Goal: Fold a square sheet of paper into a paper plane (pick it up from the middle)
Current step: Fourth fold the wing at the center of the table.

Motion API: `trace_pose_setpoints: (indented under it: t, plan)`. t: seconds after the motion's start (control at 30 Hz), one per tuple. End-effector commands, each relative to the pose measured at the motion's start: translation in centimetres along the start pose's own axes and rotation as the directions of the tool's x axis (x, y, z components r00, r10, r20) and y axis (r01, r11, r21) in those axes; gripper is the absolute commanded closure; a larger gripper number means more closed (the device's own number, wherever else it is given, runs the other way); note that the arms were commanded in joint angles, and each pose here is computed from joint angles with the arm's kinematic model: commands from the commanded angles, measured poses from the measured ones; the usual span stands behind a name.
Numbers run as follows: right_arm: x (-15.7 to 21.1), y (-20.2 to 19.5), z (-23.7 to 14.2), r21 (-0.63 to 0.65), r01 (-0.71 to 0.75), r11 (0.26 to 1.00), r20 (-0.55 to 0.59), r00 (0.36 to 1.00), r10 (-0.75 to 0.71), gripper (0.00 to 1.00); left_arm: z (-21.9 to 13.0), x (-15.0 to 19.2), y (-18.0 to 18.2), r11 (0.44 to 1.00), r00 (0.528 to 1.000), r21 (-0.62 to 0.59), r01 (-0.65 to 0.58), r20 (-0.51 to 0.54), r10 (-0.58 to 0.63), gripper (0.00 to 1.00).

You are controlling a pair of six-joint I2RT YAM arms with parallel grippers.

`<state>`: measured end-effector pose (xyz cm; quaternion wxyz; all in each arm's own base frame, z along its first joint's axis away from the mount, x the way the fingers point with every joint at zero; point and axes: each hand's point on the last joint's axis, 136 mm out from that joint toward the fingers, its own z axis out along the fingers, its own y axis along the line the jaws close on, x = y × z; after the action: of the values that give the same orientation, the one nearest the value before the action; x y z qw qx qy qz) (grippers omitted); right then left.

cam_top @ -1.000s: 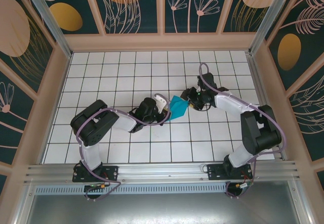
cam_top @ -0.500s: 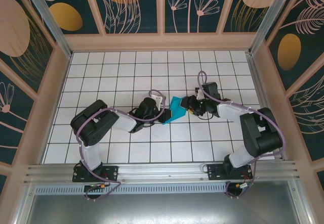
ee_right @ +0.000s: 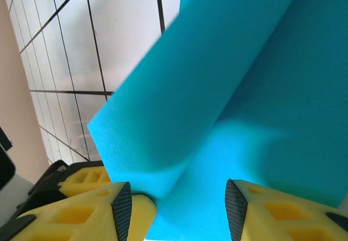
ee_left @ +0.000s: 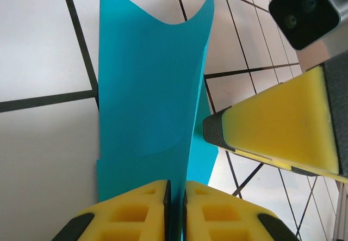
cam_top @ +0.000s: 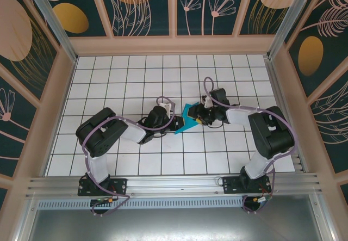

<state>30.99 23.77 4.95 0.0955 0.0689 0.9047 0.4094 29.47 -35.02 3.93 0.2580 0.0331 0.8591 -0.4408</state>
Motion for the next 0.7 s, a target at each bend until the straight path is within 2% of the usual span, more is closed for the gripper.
trace_pose_setpoints:
  t: [0.0, 0.23, 0.67]
  plan:
    - [-0.6, 0.7, 0.6, -0.013, 0.004, 1.0, 0.0, 1.0, -0.004, 0.48, 0.6, 0.4, -0.4, 0.999, 0.999, 0.026, 0.023, -0.027, -0.023, 0.83]
    - [-0.4, -0.1, 1.2, 0.013, -0.008, 1.0, -0.015, 1.0, 0.008, 0.48, 1.2, 0.9, -0.4, 0.999, 0.997, 0.025, 0.034, -0.072, -0.032, 0.87]
    - [0.0, -2.2, 1.7, 0.095, -0.033, 0.995, -0.023, 0.999, 0.036, 0.5, 2.0, 1.4, 0.0, 0.998, 0.992, 0.007, 0.064, -0.111, -0.063, 0.89]
